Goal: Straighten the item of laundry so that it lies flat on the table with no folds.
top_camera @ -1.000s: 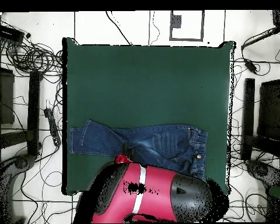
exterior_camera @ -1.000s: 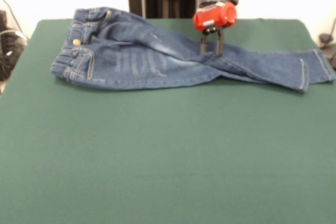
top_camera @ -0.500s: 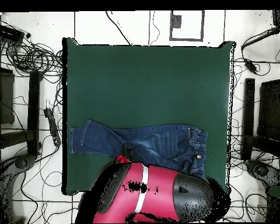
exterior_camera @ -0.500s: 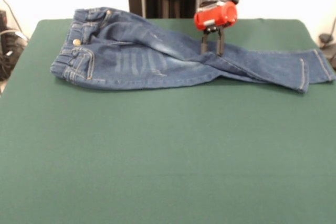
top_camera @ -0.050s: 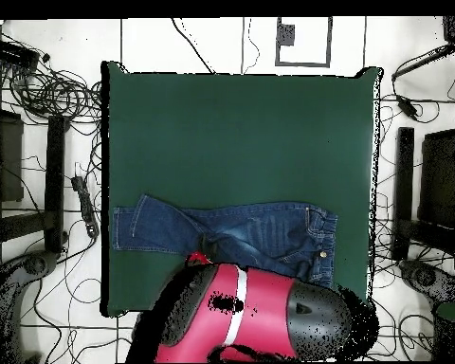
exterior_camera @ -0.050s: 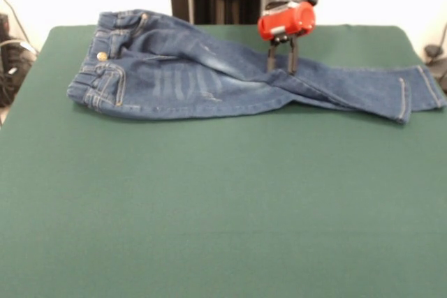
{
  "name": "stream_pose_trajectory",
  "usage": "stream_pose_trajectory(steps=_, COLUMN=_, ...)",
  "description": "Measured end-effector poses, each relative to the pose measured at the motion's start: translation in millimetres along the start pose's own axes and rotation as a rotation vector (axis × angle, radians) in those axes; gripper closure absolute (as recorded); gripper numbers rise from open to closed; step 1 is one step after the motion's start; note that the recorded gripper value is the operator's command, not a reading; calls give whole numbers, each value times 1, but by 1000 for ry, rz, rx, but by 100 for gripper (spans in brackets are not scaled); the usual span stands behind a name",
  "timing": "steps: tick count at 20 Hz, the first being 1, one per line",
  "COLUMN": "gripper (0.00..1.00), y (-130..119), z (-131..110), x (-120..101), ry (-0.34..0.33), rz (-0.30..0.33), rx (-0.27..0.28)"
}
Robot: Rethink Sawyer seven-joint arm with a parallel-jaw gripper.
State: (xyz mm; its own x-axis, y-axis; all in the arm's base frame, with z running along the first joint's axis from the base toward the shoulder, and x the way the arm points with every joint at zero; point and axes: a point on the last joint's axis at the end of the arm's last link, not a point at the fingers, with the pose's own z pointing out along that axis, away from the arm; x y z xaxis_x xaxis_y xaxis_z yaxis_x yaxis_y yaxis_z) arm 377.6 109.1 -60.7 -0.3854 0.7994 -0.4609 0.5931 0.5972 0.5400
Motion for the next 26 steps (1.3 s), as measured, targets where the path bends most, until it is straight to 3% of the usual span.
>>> stream_pose_trajectory(steps=9, gripper=0, y=1, z=0, x=-1, ry=3, rz=27, rx=4)
stream_pose_trajectory(steps=10, gripper=100, y=-1, z=0, x=0, ry=6, rz=32, rx=12)
stream_pose_trajectory(steps=26, gripper=100, y=2, z=2, x=6, ry=12, rz=71, rx=78)
